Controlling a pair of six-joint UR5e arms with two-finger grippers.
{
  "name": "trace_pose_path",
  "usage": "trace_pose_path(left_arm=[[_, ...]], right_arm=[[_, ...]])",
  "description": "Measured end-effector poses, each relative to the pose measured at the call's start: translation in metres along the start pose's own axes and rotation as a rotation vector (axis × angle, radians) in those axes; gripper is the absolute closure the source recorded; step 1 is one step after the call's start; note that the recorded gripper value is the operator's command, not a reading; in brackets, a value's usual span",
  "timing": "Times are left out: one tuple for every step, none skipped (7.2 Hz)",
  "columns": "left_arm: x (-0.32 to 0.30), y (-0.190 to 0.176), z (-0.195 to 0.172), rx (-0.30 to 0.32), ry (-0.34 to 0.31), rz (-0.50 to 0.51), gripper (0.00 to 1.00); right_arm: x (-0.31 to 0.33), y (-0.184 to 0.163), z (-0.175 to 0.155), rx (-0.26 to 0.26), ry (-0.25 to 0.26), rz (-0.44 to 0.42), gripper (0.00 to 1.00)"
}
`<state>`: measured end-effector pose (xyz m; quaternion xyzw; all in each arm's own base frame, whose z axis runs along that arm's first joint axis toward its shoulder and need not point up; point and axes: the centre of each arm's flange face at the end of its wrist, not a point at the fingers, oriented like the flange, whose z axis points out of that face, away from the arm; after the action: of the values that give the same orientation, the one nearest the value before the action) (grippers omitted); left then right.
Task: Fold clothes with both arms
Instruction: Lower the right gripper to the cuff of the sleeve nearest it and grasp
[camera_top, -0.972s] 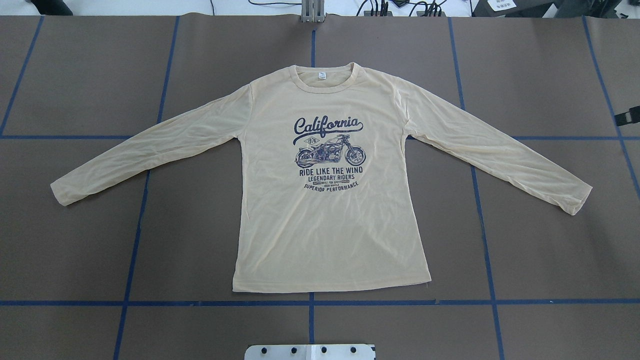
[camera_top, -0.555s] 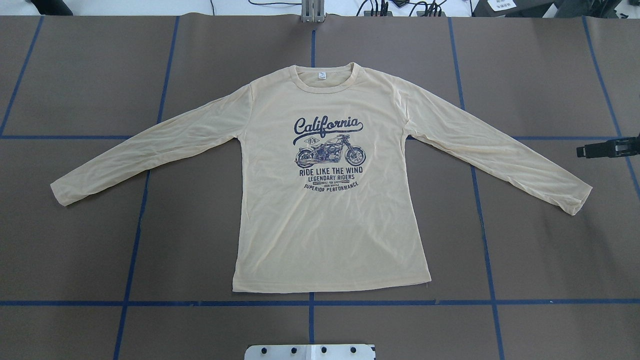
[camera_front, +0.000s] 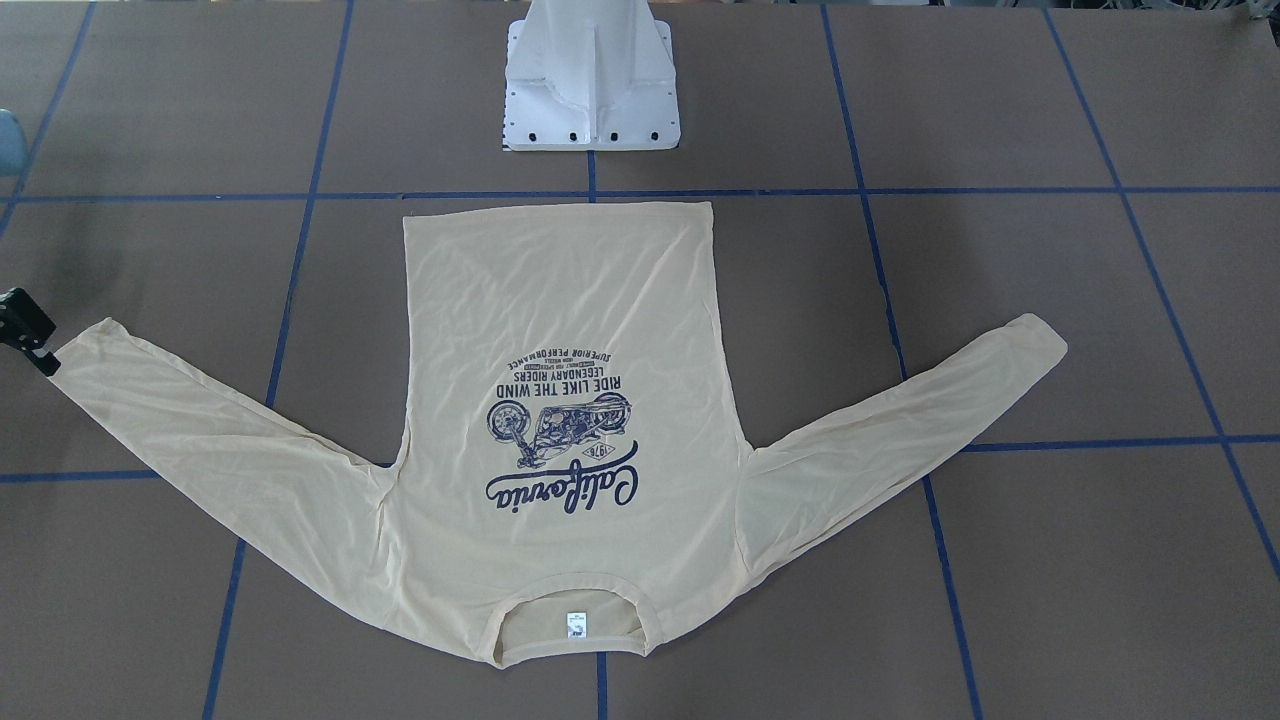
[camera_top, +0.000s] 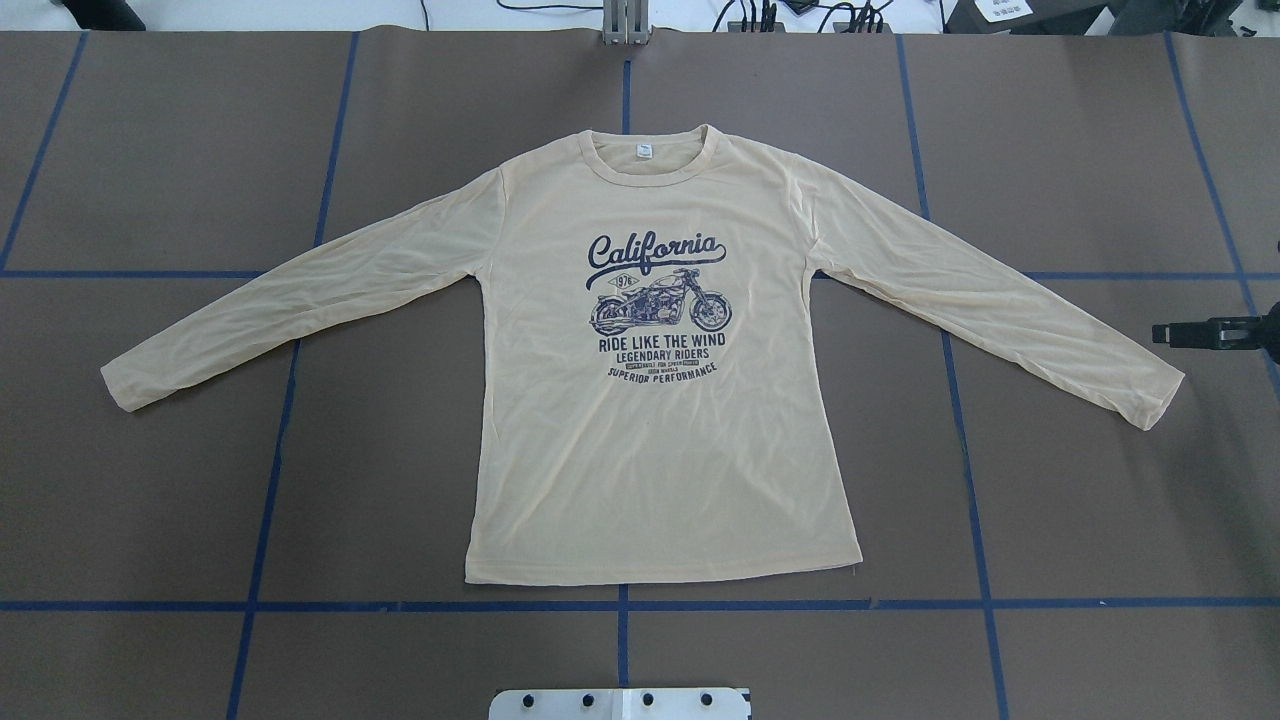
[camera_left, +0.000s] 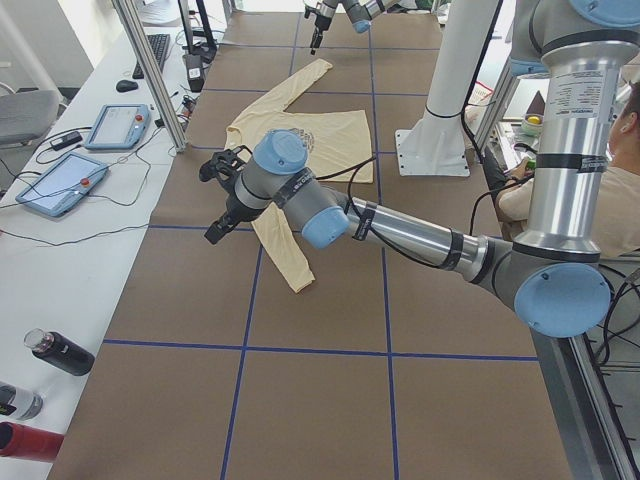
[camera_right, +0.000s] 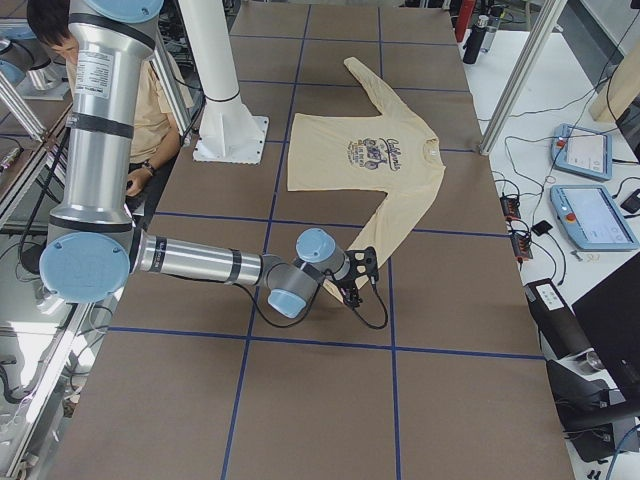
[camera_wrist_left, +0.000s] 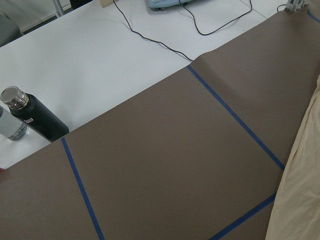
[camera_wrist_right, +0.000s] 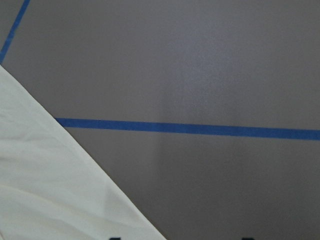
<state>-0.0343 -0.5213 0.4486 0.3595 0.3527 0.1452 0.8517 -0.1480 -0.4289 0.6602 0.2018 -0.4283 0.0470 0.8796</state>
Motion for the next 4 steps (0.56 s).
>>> trace_pose_path(left_arm=[[0.0,0.001,0.0,-0.001,0.001,-0.001,0.0],[0.0,0.001,0.0,-0.002,0.002,-0.001,0.0],[0.0,0.002,0.001,-0.003,0.002,-0.001,0.0],[0.0,0.002,0.001,-0.004,0.003,-0.002,0.0]], right_arm=[[-0.003,0.005,0.006,-0.002,0.009,-0.008,0.38],[-0.006,0.011,0.011,-0.006,0.016,-0.018,0.4],[-0.007,0.017,0.015,-0.013,0.022,-0.028,0.43],[-0.006,0.024,0.016,-0.019,0.031,-0.037,0.47]])
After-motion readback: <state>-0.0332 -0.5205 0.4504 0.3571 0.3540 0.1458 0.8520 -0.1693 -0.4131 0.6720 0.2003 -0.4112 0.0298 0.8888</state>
